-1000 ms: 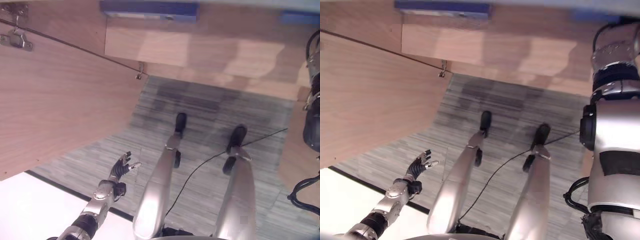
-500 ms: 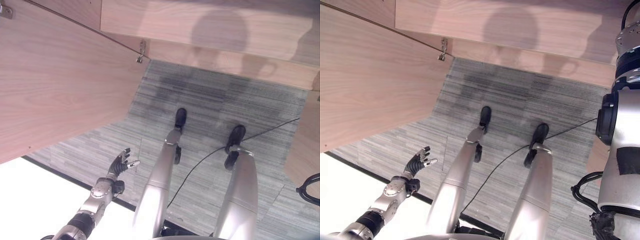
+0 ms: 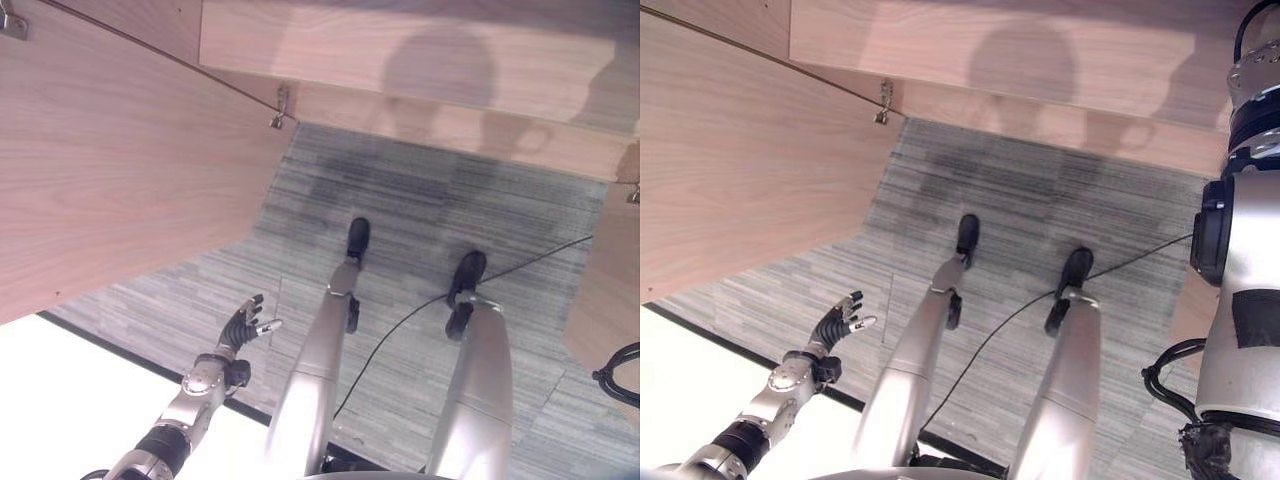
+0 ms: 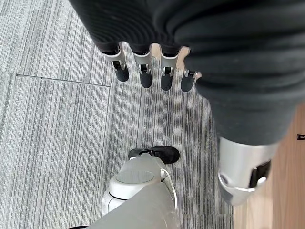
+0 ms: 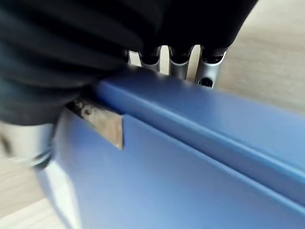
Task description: Put the empty folder in the office cabinet
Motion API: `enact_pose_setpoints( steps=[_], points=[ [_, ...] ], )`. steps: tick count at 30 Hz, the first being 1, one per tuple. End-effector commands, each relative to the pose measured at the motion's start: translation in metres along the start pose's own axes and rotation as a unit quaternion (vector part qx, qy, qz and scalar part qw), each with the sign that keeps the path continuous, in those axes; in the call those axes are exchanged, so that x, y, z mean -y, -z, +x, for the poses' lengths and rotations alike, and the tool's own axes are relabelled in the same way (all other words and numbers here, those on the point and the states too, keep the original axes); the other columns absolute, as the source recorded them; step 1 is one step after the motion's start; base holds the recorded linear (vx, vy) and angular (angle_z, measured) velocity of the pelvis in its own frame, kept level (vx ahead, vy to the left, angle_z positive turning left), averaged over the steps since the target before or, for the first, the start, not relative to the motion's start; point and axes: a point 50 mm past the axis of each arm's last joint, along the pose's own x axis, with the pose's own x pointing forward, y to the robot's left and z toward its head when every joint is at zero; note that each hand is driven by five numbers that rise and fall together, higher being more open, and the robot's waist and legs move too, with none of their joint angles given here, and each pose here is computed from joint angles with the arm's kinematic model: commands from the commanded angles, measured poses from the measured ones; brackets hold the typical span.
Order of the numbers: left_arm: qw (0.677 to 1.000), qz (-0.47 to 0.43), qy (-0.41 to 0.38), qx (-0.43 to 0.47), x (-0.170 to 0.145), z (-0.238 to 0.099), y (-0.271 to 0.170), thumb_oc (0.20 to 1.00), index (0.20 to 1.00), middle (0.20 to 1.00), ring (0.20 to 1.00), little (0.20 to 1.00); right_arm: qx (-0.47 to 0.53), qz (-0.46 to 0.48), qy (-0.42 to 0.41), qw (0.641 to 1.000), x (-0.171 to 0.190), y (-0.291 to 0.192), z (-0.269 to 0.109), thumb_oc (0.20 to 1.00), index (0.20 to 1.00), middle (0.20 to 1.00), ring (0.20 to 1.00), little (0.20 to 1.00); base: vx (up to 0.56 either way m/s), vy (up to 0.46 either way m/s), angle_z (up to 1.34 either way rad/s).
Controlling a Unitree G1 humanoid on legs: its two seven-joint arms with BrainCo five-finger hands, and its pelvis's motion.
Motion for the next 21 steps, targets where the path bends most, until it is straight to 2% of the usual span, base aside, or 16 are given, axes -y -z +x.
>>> enact_pose_setpoints(
  steps=[1, 12, 15, 21],
  points=[
    [0.997, 0.063, -0.025, -0.035, -0.030, -0.009, 0.010, 1.000, 1.000, 1.000, 1.000, 1.000, 0.071, -0.066, -0.123, 0.988, -0.045, -0.039, -0.013, 1.000, 1.000, 1.000, 1.000, 1.000, 0.00, -0.006, 0.04],
    [0.995, 0.086, -0.024, -0.045, -0.032, -0.010, 0.011, 1.000, 1.000, 1.000, 1.000, 1.000, 0.039, -0.151, -0.021, 0.988, -0.005, -0.031, 0.008, 1.000, 1.000, 1.000, 1.000, 1.000, 0.00, 0.000, 0.04],
    [0.994, 0.088, -0.016, -0.055, -0.026, -0.012, 0.017, 1.000, 1.000, 1.000, 1.000, 1.000, 0.023, -0.194, 0.029, 0.980, 0.020, -0.027, 0.017, 1.000, 1.000, 1.000, 1.000, 1.000, 0.01, -0.004, 0.05],
    [0.994, 0.089, -0.010, -0.070, -0.015, -0.013, 0.027, 1.000, 1.000, 1.000, 1.000, 1.000, -0.003, -0.205, 0.081, 0.975, 0.042, -0.008, 0.019, 1.000, 1.000, 1.000, 1.000, 1.000, 0.00, 0.002, 0.01]
  ],
)
